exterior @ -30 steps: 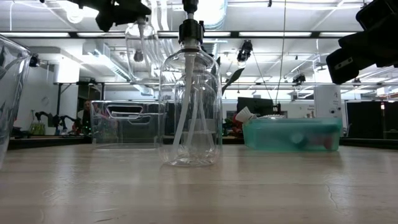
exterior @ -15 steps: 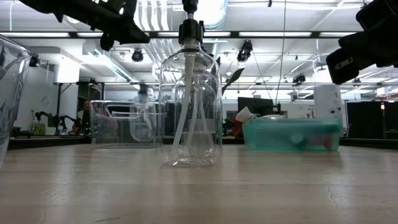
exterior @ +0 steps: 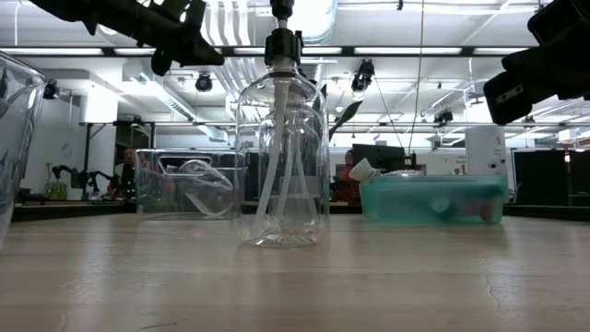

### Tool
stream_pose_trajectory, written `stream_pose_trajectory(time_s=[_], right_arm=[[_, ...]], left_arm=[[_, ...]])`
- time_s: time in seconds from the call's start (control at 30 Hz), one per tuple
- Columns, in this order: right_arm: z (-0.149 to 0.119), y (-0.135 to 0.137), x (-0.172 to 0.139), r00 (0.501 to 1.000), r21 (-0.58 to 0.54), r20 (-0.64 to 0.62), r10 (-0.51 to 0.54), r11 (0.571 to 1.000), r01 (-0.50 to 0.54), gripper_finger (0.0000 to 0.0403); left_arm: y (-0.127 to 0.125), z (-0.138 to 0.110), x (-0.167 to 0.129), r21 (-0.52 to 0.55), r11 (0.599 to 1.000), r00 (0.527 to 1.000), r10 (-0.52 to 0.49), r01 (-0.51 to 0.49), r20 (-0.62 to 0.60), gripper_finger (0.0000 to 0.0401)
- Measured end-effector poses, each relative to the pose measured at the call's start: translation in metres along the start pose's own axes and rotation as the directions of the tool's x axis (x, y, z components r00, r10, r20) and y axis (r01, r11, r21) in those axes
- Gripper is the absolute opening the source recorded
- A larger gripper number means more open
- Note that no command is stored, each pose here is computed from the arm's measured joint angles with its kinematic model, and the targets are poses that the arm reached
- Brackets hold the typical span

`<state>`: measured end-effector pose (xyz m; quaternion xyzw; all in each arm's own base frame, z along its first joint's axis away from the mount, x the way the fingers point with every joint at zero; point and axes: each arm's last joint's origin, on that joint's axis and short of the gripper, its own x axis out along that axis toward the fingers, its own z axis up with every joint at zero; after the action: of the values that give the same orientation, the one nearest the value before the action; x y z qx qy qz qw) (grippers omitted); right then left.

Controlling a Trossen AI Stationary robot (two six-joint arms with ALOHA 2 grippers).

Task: Pick & Place Kitchen Sink Supplies
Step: Put the black soap dispenser into the top transparent bin

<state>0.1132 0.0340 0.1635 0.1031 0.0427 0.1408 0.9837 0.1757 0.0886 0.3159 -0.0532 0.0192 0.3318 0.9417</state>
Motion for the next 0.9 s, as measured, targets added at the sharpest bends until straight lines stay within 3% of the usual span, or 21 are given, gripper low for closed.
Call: stream_pose_trajectory(time_s=[0.33, 0.43, 0.57, 0.77, 0.9], right_arm=[[0.0, 0.0, 0.0, 1.0, 0.0, 0.0, 0.0, 1.0, 0.0, 0.0008], [0.0, 0.0, 0.0, 1.0, 0.0, 0.0, 0.0, 1.0, 0.0, 0.0008], [0.0, 0.0, 0.0, 1.0, 0.0, 0.0, 0.0, 1.0, 0.0, 0.0008], [0.0, 0.0, 0.0, 1.0, 0.0, 0.0, 0.0, 1.0, 0.0, 0.0008], [0.0, 0.0, 0.0, 1.0, 0.0, 0.001, 0.0, 1.0, 0.0, 0.0008]], left_arm=[[-0.001, -0.007, 0.006, -0.014, 1.0, 0.999, 0.005, -0.006, -0.054, 0.0012], [-0.004, -0.008, 0.009, -0.062, 0.993, 0.993, -0.1, 0.097, -0.062, 0.0024], [-0.014, -0.012, 0.011, -0.124, 0.954, 0.954, -0.286, 0.274, -0.091, 0.0077], [-0.03, -0.019, 0.014, -0.097, 0.927, 0.919, -0.373, 0.363, -0.124, 0.0185], [-0.048, -0.031, 0.017, -0.046, 0.897, 0.879, -0.44, 0.44, -0.185, 0.0236]])
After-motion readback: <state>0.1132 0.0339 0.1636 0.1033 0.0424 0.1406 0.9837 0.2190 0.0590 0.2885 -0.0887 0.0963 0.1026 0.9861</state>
